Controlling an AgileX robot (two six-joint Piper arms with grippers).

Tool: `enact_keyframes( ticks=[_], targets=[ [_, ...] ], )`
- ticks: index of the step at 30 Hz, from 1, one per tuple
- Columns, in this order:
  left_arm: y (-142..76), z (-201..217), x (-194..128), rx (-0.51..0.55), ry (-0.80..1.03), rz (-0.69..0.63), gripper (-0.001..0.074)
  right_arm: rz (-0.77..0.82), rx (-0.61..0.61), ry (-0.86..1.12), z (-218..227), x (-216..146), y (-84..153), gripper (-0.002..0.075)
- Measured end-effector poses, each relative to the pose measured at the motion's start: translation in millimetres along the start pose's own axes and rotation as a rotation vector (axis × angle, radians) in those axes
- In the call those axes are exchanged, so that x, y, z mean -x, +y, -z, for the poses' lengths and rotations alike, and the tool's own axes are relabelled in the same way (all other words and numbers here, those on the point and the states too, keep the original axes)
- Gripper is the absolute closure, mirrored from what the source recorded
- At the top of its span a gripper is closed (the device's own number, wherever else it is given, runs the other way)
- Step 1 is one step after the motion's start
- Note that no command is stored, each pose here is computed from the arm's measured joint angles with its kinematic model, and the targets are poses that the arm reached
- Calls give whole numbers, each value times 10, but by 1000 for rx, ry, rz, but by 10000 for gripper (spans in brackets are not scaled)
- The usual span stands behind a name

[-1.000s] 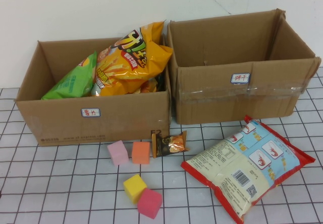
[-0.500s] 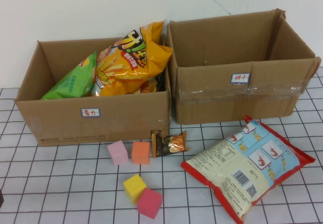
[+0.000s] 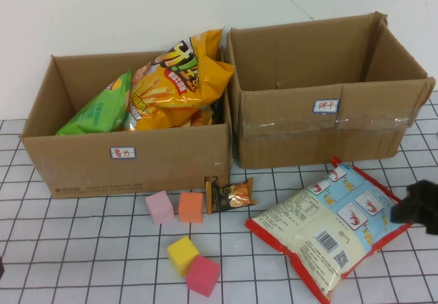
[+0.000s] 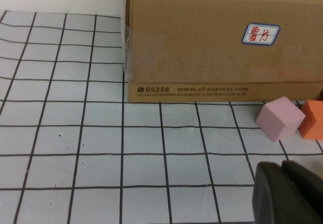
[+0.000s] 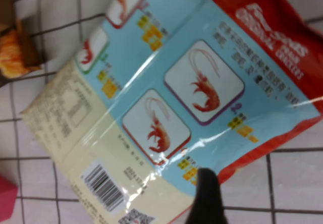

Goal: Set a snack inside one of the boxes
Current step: Pick up the potato chip

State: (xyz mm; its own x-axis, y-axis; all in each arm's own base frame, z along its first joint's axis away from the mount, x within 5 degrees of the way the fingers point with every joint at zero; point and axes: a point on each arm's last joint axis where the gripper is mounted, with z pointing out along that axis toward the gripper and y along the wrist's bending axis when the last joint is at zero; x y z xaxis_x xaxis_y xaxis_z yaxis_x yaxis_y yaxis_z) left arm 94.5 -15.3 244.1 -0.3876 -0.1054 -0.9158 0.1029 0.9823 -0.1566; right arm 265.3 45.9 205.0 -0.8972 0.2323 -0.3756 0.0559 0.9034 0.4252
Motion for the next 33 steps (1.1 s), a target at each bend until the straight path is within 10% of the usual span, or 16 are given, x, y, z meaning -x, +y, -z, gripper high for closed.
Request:
enact_keyframes(
  ticks=[33],
  targets=[
    [0, 0, 11, 0, -12, 23, 736, -184, 168, -90, -533, 161, -667, 274]
  ],
)
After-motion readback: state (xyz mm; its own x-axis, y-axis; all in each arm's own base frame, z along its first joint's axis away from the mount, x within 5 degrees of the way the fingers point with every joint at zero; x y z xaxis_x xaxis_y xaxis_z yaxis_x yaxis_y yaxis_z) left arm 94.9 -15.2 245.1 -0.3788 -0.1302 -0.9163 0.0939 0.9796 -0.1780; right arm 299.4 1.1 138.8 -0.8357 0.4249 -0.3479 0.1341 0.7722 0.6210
